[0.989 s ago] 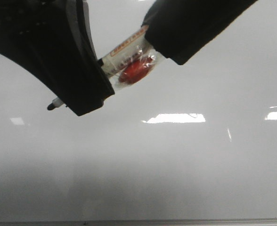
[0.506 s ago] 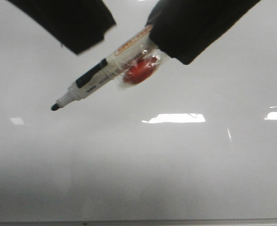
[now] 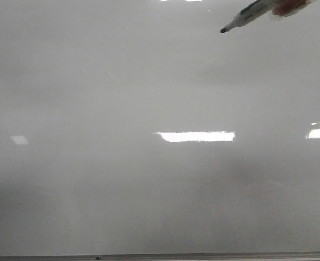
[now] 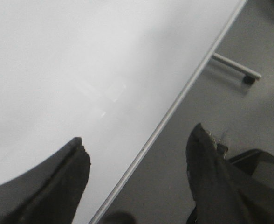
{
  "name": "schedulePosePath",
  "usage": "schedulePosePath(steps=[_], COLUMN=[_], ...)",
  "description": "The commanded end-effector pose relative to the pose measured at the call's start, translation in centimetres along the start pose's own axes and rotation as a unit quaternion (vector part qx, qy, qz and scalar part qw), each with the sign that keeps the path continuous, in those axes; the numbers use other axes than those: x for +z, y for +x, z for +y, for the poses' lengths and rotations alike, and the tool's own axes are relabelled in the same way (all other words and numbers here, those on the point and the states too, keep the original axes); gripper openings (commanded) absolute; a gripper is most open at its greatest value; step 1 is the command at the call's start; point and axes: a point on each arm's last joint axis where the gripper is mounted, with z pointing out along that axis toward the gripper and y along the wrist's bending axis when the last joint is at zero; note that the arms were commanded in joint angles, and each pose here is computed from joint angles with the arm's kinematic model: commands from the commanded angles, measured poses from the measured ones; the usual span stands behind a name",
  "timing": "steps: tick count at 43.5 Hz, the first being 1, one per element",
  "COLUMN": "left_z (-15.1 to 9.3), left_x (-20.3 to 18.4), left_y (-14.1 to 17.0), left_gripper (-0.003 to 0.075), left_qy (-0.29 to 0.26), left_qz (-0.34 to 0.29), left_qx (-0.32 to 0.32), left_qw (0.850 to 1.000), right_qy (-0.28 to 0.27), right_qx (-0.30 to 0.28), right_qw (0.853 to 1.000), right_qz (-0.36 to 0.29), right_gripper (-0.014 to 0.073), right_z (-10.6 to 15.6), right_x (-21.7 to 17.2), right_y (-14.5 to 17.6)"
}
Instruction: Write number 7 on whiteboard
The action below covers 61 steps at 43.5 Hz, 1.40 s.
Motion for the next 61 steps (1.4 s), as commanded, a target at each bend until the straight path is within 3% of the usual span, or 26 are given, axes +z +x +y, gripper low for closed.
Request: schedulePosePath(steps=[1,35,51,61], left_z=[0.9,1.5,1.5,1.5], left_x=[-0.6,0.6,0.6,0.6], left_y=[-0.4,0.1,0.1,0.1], left_gripper=[0.0441,0.0441,0.0441,0.0441], left_qy=[-0.025,-0.031,-0.031,-0.031], left_qz=[-0.060,-0.043,-0.043,-0.043], left_qx=[-0.056,-0.075,-0.075,-0.075], left_qw=[0.996,0.996,0.996,0.996], right_qy=[0.014,0.047,0.110,0.111], right_qx=[0.024,0.038,0.054,0.046], right_qw=[0.996,0.991,0.990,0.991], right_qz=[-0.084,-0.119,-0.074,-0.061], right_gripper=[-0.0038,-0.0038,-0.0057,-0.0057], right_z=[-0.3,-3.2,-7.4,-7.3], right_x=[-0.4,7.5,5.2,5.1], right_y=[-1.5,-7.1,-5.7,-5.4])
